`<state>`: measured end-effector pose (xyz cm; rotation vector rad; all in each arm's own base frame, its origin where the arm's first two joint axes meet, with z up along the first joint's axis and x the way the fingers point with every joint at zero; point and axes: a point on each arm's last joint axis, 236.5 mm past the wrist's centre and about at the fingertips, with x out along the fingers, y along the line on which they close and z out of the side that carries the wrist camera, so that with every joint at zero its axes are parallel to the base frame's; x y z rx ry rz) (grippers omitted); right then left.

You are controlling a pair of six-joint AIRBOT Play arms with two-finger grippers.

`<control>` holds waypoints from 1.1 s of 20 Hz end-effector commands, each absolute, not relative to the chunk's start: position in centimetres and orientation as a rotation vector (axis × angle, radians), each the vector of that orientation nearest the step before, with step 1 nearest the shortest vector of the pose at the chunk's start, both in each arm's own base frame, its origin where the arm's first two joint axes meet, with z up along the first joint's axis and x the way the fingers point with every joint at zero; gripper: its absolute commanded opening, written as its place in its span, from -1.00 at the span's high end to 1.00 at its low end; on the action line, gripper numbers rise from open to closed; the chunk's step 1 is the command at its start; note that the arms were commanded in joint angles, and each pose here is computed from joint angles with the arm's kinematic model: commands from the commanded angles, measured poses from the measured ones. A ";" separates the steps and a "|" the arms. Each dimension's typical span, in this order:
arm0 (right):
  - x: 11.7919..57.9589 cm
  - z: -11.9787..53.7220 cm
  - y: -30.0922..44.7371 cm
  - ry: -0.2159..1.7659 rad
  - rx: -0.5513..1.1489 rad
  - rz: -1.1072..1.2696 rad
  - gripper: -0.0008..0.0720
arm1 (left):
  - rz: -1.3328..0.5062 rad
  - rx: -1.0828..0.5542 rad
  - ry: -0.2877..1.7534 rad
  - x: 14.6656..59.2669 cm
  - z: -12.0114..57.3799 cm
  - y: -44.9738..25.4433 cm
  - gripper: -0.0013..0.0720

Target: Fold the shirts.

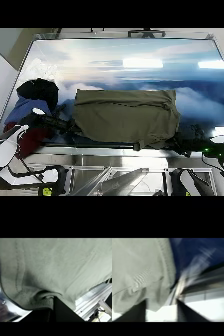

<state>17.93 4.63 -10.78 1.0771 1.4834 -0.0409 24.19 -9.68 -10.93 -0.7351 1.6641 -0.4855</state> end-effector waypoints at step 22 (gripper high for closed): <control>39.8 3.1 2.0 0.996 0.909 0.265 0.90 | -0.554 -0.841 1.241 40.1 2.3 -5.7 0.92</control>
